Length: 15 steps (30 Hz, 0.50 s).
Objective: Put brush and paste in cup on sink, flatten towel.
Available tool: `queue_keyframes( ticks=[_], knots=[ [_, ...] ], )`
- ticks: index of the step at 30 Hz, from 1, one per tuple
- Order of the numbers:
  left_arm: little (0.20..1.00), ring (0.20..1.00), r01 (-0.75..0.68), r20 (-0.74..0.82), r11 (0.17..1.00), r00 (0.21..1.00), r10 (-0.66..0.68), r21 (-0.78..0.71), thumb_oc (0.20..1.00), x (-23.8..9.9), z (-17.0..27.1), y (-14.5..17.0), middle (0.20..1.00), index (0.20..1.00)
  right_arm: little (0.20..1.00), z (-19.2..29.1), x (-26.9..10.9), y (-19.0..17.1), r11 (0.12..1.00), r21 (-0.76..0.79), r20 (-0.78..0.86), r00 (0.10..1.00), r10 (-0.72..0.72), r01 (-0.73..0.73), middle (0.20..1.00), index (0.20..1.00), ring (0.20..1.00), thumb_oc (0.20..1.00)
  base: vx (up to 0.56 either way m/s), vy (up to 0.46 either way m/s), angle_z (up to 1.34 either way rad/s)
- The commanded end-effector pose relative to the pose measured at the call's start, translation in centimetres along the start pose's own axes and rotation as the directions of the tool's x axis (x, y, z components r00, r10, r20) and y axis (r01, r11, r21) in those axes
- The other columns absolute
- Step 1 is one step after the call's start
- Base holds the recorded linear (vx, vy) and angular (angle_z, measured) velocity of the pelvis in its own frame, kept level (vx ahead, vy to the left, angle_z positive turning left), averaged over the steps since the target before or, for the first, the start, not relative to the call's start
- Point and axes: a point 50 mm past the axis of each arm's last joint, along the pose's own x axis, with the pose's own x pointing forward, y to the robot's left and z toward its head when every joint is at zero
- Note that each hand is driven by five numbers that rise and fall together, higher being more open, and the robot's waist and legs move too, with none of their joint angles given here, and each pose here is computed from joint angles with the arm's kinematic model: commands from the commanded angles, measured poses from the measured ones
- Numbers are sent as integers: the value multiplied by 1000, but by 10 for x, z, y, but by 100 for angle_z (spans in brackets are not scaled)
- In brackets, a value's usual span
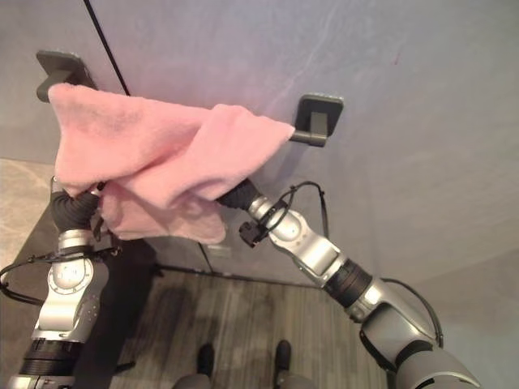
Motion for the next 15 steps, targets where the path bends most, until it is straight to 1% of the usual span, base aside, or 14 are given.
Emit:
queue_keyframes(
  ticks=[1, 8, 9, 10, 11, 12, 13, 14, 15],
  knots=[
    [200, 200, 77, 22, 996, 997, -78, 41, 200, 14, 3, -11, 200, 200, 200, 29, 4, -8, 999, -10, 136, 990, -30, 31, 200, 200, 200, 200, 0, 0, 0],
    [200, 200, 122, -48, 991, 992, -119, 59, 200, 8, -13, -19, 200, 200, 200, 24, -7, -12, 997, -23, 141, 988, -69, 73, 200, 200, 200, 200, 9, 2, -2],
    [200, 200, 150, -44, 987, 988, -148, 53, 200, 6, -11, -23, 200, 200, 222, 28, -13, -14, 995, -37, 164, 983, -81, 88, 222, 222, 222, 222, 31, 1, -10],
    [200, 200, 153, -44, 987, 988, -151, 52, 200, 5, -11, -23, 200, 200, 209, 29, -16, -14, 995, -37, 173, 981, -87, 95, 209, 209, 209, 209, 39, -8, -9],
    [200, 200, 163, -35, 986, 986, -162, 34, 200, 4, -9, -26, 200, 200, 200, 29, -20, -16, 992, -15, 186, 975, -118, 123, 200, 200, 200, 200, 23, -11, -9],
    [200, 200, 156, -47, 988, 987, -156, -11, 200, 3, -10, -28, 200, 200, 222, 26, -23, -16, 992, -7, 182, 975, -125, 129, 222, 222, 222, 222, 18, -19, -8],
    [200, 200, 141, -53, 986, 988, -146, -88, 200, 1, -9, -29, 200, 200, 558, 25, -25, -16, 991, -4, 178, 975, -134, 137, 558, 558, 558, 558, 16, -17, -10],
    [200, 200, 135, -49, 985, 989, -141, -107, 200, 0, -8, -28, 200, 200, 1000, 19, -29, -17, 988, -6, 155, 976, -152, 155, 1000, 1000, 1000, 1000, 27, -20, -10],
    [200, 200, 114, -58, 989, 991, -120, -90, 200, -1, -9, -23, 200, 200, 1000, 8, -35, -18, 984, 11, 105, 979, -176, 176, 1000, 1000, 1000, 1000, 22, -13, -10]
  ],
)
